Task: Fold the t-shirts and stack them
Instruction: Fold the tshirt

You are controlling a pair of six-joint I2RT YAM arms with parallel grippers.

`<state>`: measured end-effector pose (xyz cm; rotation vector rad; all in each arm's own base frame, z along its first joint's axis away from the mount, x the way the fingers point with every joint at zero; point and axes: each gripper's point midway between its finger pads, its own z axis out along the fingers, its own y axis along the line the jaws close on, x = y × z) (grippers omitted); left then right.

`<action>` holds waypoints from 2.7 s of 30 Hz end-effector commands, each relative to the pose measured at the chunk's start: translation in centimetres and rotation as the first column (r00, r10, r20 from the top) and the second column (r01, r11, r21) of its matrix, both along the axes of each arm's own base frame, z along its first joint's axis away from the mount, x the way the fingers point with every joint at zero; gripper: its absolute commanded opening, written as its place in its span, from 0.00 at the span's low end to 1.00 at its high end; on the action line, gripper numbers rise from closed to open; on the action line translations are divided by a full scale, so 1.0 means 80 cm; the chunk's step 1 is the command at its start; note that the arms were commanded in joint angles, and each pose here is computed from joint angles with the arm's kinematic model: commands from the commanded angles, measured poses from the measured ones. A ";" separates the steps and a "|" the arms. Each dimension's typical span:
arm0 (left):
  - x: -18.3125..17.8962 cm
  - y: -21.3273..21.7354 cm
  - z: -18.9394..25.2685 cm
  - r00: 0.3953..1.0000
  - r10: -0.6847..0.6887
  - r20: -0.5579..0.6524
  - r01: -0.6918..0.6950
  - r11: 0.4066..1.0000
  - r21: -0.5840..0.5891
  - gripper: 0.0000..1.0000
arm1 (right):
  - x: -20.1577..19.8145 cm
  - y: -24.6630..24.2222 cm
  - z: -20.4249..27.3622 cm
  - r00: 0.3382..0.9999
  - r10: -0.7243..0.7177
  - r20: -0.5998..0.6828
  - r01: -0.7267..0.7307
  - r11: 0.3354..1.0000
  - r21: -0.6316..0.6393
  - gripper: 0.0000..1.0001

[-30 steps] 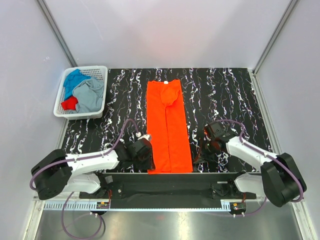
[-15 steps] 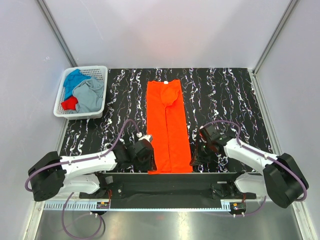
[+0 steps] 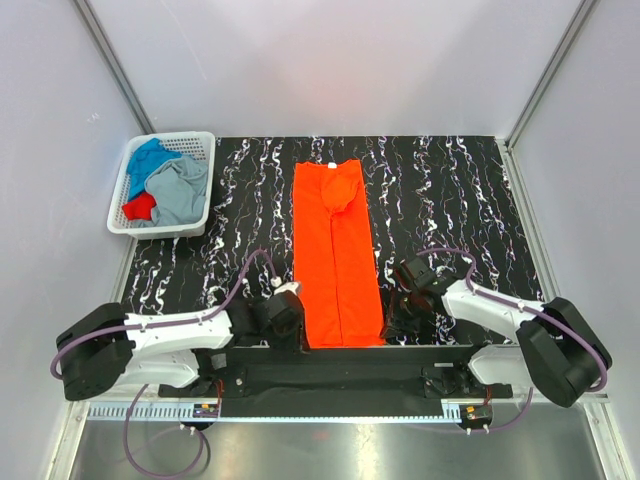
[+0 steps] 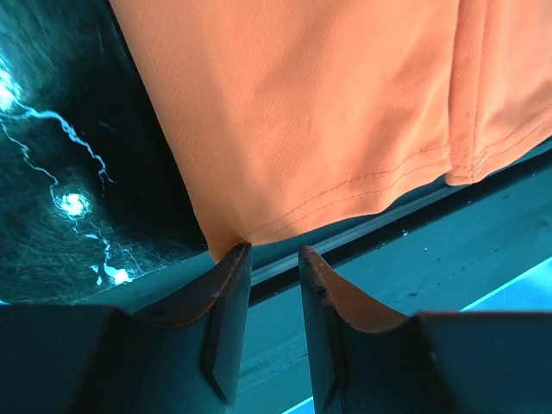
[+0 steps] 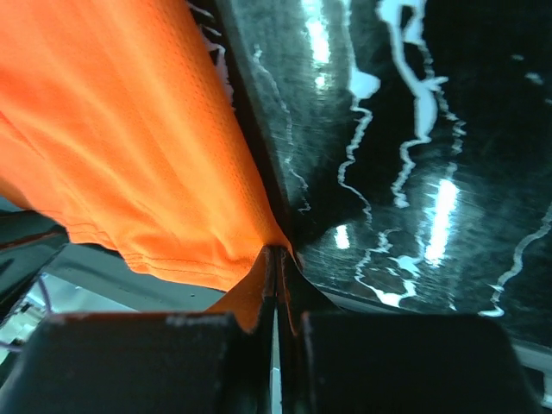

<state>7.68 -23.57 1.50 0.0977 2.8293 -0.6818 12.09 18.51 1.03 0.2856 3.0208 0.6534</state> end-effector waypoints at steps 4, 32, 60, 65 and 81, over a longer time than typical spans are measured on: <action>0.003 -0.001 -0.002 0.999 0.039 0.009 -0.039 0.999 -0.011 0.35 | -0.002 -0.008 -0.008 0.999 -0.035 0.021 0.036 0.999 -0.025 0.00; 0.318 -0.005 0.060 0.930 0.207 0.305 -0.242 0.967 0.084 0.46 | -0.005 0.011 -0.004 1.000 0.009 0.026 -0.010 0.997 0.072 0.00; 0.347 0.004 0.119 0.951 0.201 0.236 -0.201 0.979 -0.024 0.56 | 0.063 0.019 0.061 0.988 -0.057 0.146 0.062 0.998 -0.029 0.45; 0.253 0.038 0.106 0.966 0.183 0.184 -0.179 0.983 -0.041 0.62 | 0.054 0.028 0.054 0.989 -0.099 0.113 0.096 0.995 0.036 0.47; 0.111 0.069 0.025 0.983 0.182 -0.009 -0.182 0.979 -0.095 0.57 | 0.032 0.037 0.017 0.996 -0.080 0.041 0.077 0.994 0.077 0.43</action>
